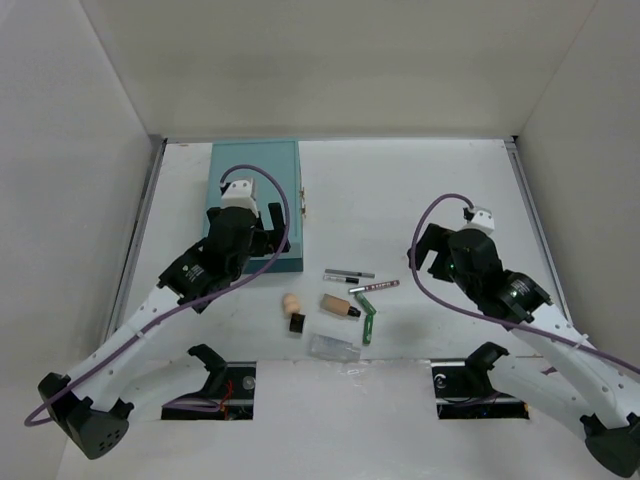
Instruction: Organize the makeup
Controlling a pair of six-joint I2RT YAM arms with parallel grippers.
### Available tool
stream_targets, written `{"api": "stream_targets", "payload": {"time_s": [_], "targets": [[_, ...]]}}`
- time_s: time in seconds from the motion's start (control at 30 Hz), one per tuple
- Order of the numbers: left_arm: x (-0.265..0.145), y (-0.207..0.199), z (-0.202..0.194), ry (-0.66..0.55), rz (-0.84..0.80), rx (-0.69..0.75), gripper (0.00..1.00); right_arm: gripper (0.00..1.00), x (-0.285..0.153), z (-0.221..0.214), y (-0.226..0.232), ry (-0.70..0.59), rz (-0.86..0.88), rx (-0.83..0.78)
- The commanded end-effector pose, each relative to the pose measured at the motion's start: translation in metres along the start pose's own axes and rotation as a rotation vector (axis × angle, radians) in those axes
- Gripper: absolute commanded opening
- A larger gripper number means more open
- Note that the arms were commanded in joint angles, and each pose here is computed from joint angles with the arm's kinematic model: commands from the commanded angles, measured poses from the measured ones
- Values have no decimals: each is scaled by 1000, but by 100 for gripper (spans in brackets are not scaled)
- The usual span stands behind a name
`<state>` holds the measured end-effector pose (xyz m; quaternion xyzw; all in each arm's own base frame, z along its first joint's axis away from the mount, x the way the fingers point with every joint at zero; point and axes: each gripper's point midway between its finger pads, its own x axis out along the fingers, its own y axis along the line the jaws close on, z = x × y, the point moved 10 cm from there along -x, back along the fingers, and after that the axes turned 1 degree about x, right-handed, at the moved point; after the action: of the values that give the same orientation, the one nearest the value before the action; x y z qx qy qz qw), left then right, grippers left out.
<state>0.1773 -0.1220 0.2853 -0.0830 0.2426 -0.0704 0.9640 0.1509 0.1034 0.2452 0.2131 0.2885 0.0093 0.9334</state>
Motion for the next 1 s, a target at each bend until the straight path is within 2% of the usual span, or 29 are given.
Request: {"api": "stream_targets", "payload": {"time_s": [0.0,0.23,0.47,0.57,0.63,0.77,0.87,0.97], "targets": [[-5,5,4,-41,10,-1,100,100,3,9,9,-51,50,-45],[3,4,15,-56,24,7,100,100,9,8,42,-63,215,-160],[29,10,46,-85,101,7,100,100,29,19,98,-99,514,-188],[43,17,66,-109,103,-21,92,100,55,22,130,-40,575,-195],[54,25,76,-100,98,-48,78,91,75,26,148,-1,589,-184],[74,35,89,-75,88,-83,55,81,112,38,177,52,608,-118],[89,37,93,-52,95,-76,45,68,139,50,191,81,633,-26],[104,42,91,-11,119,-54,40,62,163,58,199,133,686,43]]}}
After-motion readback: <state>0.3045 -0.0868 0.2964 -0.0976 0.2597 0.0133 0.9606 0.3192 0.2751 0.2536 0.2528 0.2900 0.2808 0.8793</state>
